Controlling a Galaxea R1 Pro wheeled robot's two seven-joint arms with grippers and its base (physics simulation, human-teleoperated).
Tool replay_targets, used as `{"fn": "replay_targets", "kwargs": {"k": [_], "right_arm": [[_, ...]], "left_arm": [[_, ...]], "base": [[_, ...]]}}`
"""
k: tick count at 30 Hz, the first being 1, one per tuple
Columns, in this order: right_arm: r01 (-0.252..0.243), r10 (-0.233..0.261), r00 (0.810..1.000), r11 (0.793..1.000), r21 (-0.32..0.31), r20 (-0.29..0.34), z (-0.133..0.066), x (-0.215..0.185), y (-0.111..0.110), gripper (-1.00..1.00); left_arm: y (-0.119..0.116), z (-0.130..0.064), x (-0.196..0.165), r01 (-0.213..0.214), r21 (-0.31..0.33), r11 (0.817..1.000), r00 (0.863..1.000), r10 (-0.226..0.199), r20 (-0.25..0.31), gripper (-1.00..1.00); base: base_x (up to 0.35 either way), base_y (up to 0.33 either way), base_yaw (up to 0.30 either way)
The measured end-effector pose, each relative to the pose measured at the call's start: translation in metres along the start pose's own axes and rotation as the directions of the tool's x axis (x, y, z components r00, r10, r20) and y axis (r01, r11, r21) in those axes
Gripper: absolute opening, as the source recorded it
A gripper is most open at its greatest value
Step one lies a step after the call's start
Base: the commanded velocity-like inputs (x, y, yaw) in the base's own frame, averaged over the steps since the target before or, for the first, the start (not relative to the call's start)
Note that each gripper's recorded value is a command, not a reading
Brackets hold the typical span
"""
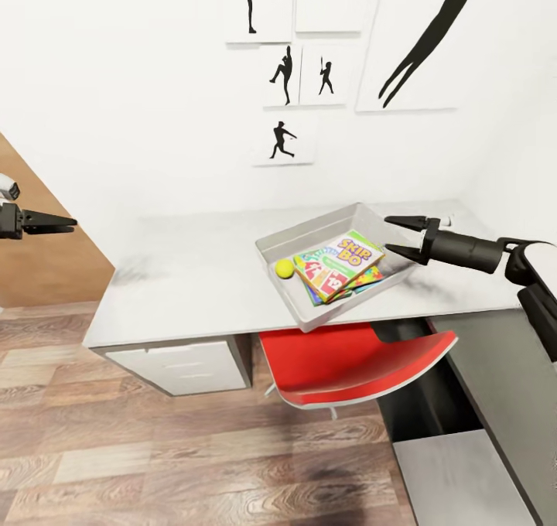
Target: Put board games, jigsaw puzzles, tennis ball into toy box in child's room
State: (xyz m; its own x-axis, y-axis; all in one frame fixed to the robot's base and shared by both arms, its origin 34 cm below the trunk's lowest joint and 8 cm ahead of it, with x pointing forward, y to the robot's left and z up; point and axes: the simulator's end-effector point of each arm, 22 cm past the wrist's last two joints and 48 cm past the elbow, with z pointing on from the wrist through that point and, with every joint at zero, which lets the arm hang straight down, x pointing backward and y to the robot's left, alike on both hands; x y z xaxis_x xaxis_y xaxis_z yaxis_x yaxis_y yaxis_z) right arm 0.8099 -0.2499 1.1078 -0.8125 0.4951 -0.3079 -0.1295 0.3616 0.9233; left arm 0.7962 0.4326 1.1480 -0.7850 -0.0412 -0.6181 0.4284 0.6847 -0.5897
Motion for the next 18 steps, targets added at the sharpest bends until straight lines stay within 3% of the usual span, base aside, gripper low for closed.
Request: {"fn": "replay_targets", "kwargs": {"k": [3,7,15,18], "right_arm": [[0.004,-0.004,1.000,1.000,-0.018,0.008,-0.008,-0.004,0.005,1.00],[0.005,-0.005,1.000,1.000,0.003,0.014,-0.021,-0.005,-0.002,1.00],[0.000,0.000,1.000,1.000,-0.003,0.004,-0.025,0.005,-0.001,1.00],[-0.022,0.021,1.000,1.000,-0.018,-0.021,-0.027,0.027,-0.007,1.00]], "left_arm": [[-0.002,-0.003,-0.001,-0.003,-0.002,1.000,1.000,0.003,0.003,1.00],[-0.004,-0.005,-0.003,-0.006,-0.002,1.000,1.000,0.006,0.006,1.00],[-0.003,-0.008,0.005,0.011,-0.003,1.000,1.000,-0.011,0.002,1.00],[-0.004,-0.010,0.006,0.010,-0.005,1.000,1.000,-0.010,0.003,1.00]], "base": [[0.000,0.000,-0.076],[0.000,0.000,-0.077],[0.000,0.000,-0.077],[0.000,0.000,-0.080]]}}
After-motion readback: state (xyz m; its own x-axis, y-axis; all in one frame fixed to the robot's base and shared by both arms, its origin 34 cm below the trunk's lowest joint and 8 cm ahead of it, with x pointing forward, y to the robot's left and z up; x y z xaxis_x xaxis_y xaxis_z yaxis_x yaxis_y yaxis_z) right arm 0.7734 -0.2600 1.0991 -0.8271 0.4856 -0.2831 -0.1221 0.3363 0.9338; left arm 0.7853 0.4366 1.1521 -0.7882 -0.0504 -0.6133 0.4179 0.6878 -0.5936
